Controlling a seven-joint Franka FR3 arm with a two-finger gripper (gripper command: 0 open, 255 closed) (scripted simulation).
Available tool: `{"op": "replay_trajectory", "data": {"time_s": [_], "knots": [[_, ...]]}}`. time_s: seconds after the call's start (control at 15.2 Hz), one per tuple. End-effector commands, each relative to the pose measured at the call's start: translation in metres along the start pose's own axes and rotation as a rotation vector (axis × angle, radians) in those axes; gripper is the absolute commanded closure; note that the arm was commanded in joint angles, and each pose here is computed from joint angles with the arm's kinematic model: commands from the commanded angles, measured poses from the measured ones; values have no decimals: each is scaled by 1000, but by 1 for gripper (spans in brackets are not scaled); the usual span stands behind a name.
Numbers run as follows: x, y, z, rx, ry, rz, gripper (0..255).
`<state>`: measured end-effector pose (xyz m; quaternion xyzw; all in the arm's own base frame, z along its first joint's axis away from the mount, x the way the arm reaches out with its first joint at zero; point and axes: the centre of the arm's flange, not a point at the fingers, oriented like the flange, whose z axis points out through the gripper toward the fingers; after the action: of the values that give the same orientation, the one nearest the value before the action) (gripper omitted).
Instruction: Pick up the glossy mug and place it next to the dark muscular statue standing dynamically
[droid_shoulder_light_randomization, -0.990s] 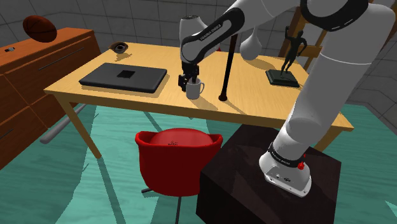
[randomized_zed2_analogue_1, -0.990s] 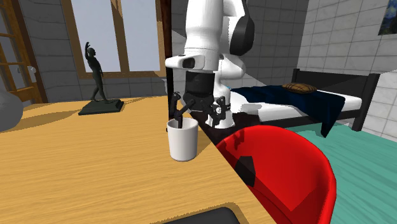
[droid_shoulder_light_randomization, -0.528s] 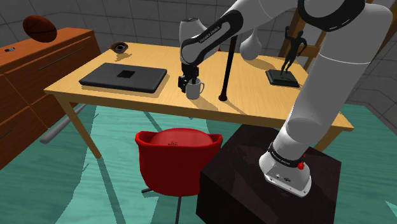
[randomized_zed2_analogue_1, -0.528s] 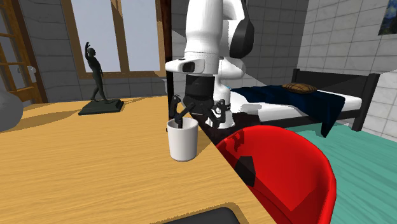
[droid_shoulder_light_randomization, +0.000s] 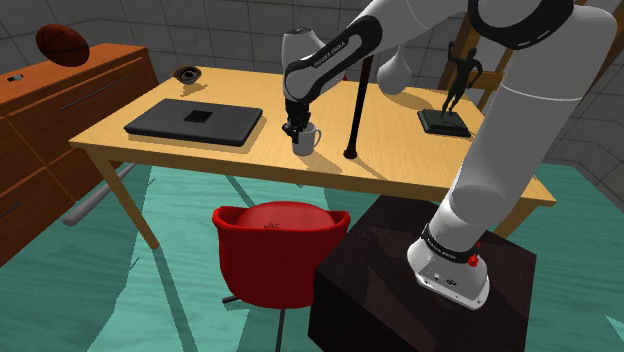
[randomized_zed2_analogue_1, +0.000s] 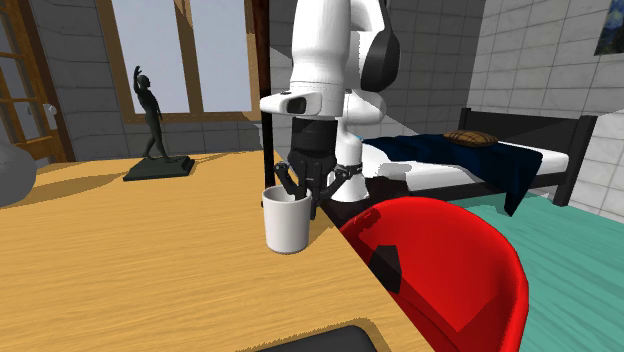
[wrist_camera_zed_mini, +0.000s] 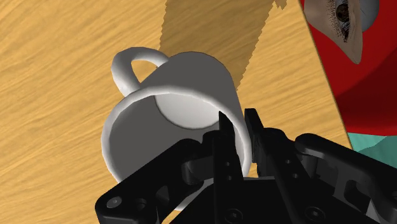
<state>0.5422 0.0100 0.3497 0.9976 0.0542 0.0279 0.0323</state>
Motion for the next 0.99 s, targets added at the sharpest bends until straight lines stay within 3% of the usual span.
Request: {"op": "replay_trajectory", "data": {"time_s": [0.0,0.2,0.92], "knots": [[0,0,0,0,0,0,255],[0,0,0,0,0,0,255],[3,4,-58,0,0,0,255]]}}
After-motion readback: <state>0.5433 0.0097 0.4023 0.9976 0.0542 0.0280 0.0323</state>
